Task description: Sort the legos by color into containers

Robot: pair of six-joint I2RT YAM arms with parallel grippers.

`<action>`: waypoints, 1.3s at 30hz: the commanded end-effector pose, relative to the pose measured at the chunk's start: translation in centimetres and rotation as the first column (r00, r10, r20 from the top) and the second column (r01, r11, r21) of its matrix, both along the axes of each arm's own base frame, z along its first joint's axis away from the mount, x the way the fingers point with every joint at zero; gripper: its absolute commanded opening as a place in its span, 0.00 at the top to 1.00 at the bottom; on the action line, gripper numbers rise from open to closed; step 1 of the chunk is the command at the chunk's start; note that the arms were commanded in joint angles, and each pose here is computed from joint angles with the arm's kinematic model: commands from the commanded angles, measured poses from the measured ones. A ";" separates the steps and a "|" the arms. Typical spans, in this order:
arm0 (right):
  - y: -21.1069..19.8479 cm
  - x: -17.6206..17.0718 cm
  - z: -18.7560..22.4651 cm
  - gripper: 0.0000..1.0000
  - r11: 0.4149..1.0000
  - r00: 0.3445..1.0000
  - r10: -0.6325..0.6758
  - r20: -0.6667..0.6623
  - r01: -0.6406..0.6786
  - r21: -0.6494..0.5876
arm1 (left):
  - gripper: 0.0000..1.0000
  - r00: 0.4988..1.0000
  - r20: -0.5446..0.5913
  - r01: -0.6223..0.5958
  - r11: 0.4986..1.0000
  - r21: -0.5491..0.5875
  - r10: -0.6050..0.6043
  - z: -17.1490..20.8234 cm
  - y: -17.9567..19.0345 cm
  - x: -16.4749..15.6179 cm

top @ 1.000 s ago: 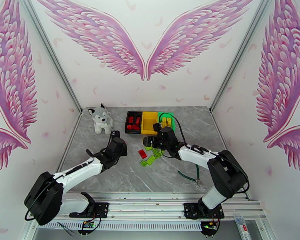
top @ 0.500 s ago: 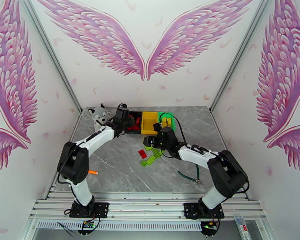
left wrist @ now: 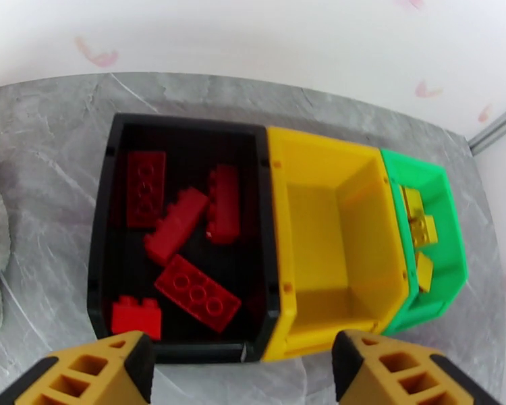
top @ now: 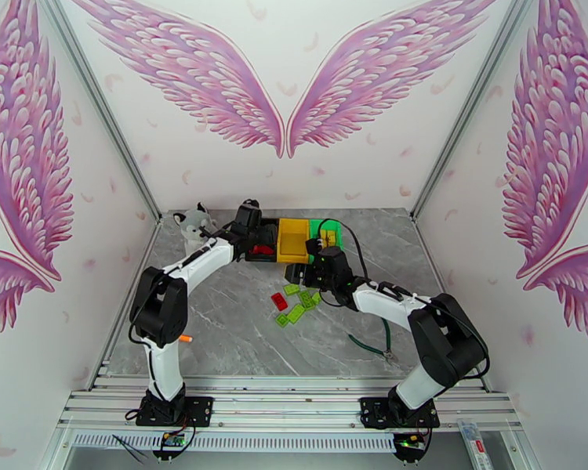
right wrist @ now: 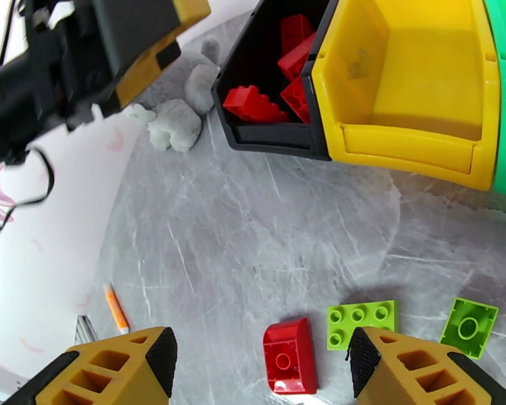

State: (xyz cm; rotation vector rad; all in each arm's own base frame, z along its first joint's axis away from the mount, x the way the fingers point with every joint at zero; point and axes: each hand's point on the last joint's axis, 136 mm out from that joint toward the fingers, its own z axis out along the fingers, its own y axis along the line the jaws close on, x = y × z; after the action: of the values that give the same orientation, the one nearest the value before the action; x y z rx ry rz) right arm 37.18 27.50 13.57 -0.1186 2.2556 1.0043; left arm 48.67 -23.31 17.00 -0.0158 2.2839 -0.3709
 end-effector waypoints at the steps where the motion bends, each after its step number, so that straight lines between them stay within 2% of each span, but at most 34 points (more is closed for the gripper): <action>1: 0.1 0.2 1.5 0.26 1.000 0.999 0.005 0.034 -0.006 0.026 | 0.23 0.997 0.080 -0.022 0.999 0.031 0.019 2.8 1.0 -2.0; 4: 0.0 0.2 1.6 0.25 1.000 0.999 0.000 0.038 -0.001 0.021 | 0.22 0.996 0.083 -0.027 0.998 0.064 0.022 2.3 1.4 -4.2; 10: -0.3 0.1 1.6 0.23 1.000 0.999 -0.006 0.043 0.005 0.015 | 0.21 0.998 0.058 -0.025 0.992 0.126 0.018 -1.1 1.5 -9.3; 15: -0.8 0.1 1.8 0.21 1.000 0.998 -0.023 0.063 0.023 0.006 | 0.19 0.998 0.062 -0.032 0.994 0.102 0.026 -3.4 1.5 -13.5; 21: -1.5 0.1 2.1 0.21 0.999 0.995 -0.049 0.081 0.051 -0.019 | 0.16 0.999 0.035 -0.013 0.997 0.076 0.010 -6.4 0.5 -17.0; 29: -1.6 -0.3 2.3 0.20 0.999 0.995 -0.049 0.087 0.051 -0.019 | 0.16 0.999 -0.008 0.043 0.995 0.086 -0.043 -9.4 -2.6 -19.6; 39: -1.6 -0.1 2.1 0.19 0.998 0.995 -0.052 0.086 0.054 -0.028 | 0.16 0.996 -0.052 0.074 0.990 0.119 -0.069 -11.6 -5.1 -19.6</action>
State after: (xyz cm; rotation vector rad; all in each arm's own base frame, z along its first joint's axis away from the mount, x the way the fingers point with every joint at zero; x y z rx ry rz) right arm 37.09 26.35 15.29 -0.1100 2.1981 0.9469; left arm 28.03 -27.18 4.42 0.1479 2.3869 -0.2508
